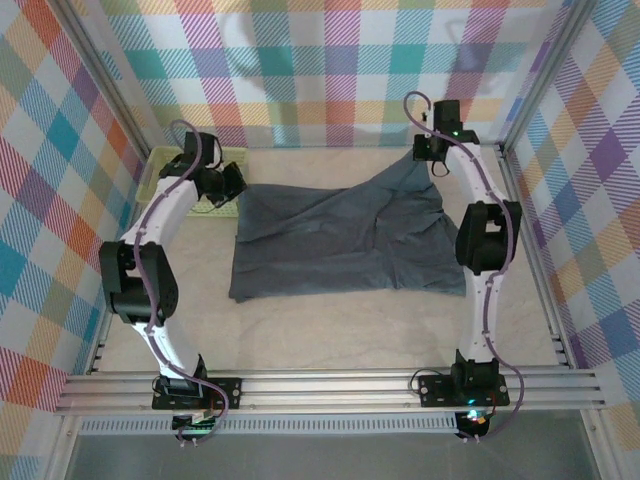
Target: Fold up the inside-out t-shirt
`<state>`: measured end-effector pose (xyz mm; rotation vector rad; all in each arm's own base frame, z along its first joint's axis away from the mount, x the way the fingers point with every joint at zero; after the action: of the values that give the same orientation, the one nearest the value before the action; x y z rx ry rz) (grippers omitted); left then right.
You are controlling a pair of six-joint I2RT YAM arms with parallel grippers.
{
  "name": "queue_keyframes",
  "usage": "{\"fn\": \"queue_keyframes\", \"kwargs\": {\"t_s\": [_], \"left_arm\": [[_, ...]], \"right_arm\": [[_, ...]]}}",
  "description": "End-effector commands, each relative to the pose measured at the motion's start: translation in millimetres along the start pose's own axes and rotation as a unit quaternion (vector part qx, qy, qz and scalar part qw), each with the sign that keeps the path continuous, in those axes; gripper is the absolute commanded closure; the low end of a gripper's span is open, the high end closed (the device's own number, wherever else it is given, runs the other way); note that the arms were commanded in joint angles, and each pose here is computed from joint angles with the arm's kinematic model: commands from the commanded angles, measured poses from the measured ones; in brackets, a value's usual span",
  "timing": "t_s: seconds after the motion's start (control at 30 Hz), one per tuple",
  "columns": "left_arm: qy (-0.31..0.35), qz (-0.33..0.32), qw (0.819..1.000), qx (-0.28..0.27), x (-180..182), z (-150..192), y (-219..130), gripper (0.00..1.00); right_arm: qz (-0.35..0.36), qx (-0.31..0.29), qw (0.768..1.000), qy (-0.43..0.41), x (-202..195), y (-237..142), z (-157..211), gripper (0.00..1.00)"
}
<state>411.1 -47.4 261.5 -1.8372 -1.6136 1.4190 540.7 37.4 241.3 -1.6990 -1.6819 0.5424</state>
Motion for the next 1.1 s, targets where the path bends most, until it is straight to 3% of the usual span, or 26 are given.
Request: {"fn": "queue_keyframes", "kwargs": {"t_s": [0.0,0.33,0.6,0.8,1.07], "left_arm": [[-0.007,0.007,1.0,0.004,4,12,-16,1.0],[-0.027,-0.009,1.0,0.012,28,48,-26,1.0],[-0.045,-0.028,0.999,0.013,52,79,-28,1.0],[-0.048,-0.026,0.998,0.027,63,104,-24,1.0],[-0.04,-0.015,0.999,0.026,61,110,-30,1.0]], "right_arm": [[-0.026,-0.069,0.997,0.008,6,-60,-18,1.0],[-0.012,-0.044,0.998,0.037,-9,-111,45,1.0],[-0.003,0.02,0.99,0.138,-22,-135,113,1.0],[0.076,0.076,0.973,0.202,-42,-147,167,1.0],[0.108,0.042,0.964,0.238,-54,-191,191,1.0]]}}
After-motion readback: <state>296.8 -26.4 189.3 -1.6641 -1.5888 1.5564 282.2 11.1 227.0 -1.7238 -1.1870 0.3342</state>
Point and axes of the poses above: each hand's point on the last joint's axis, 136 mm out from that joint toward the fingers, its own y axis out along the fingers, its own x axis along the line the jaws close on, z = x × y, the point moved 10 cm from there along -y, back along the fingers, and after that the axes turned 10 degrees about y, right-handed, at the moved point
